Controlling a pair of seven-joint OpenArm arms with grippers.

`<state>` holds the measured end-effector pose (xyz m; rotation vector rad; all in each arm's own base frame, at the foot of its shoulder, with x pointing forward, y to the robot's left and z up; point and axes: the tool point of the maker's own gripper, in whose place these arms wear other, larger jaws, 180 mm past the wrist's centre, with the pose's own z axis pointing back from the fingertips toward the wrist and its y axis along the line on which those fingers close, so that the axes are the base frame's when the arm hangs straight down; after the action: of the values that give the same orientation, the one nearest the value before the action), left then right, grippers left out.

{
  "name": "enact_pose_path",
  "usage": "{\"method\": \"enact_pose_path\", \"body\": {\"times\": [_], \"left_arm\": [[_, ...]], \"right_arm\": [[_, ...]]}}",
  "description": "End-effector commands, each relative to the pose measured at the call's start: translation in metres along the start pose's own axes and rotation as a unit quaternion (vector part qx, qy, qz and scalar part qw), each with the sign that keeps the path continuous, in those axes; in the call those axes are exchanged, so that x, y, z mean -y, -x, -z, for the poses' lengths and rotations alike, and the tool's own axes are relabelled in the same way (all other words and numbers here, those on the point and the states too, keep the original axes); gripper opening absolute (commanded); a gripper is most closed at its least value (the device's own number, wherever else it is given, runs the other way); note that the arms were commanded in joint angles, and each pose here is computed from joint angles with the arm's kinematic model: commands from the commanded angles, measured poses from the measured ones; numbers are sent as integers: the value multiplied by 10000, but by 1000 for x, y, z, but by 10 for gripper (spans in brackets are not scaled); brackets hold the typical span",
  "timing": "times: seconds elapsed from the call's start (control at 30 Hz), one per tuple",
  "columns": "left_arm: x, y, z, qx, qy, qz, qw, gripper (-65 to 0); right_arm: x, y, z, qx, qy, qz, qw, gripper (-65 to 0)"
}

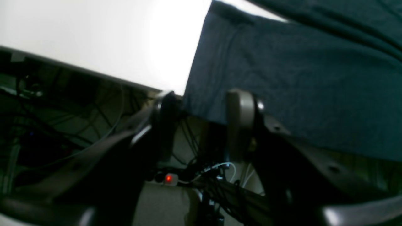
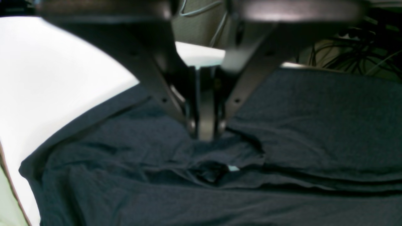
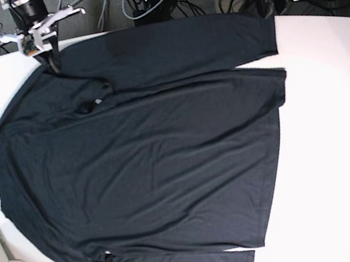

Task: Fold the T-shirt properly
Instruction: 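Grasp the shoulder edge of the shirt with both grippers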

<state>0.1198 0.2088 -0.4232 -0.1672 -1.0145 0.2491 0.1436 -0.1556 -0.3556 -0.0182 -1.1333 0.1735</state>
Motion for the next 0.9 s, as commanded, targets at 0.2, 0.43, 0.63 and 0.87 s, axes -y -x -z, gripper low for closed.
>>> {"method": "enact_pose_path", "body": {"times": [0.2, 0.43, 0.63, 0.87], "left_arm": [[0, -5, 7, 191, 42, -123, 9997, -392], [0, -4, 11, 196, 42, -179, 9996, -393], [1, -4, 15, 210, 55, -211, 9995, -393], [0, 14, 22, 43, 43, -452, 9990, -394]], "right_arm": [[1, -8, -3, 160, -6, 1, 9999, -650], [1, -8, -3, 160, 1, -3, 9999, -650], [1, -8, -3, 168, 2, -3, 9999, -650], [1, -9, -2, 175, 0, -11, 9998, -650]]}}
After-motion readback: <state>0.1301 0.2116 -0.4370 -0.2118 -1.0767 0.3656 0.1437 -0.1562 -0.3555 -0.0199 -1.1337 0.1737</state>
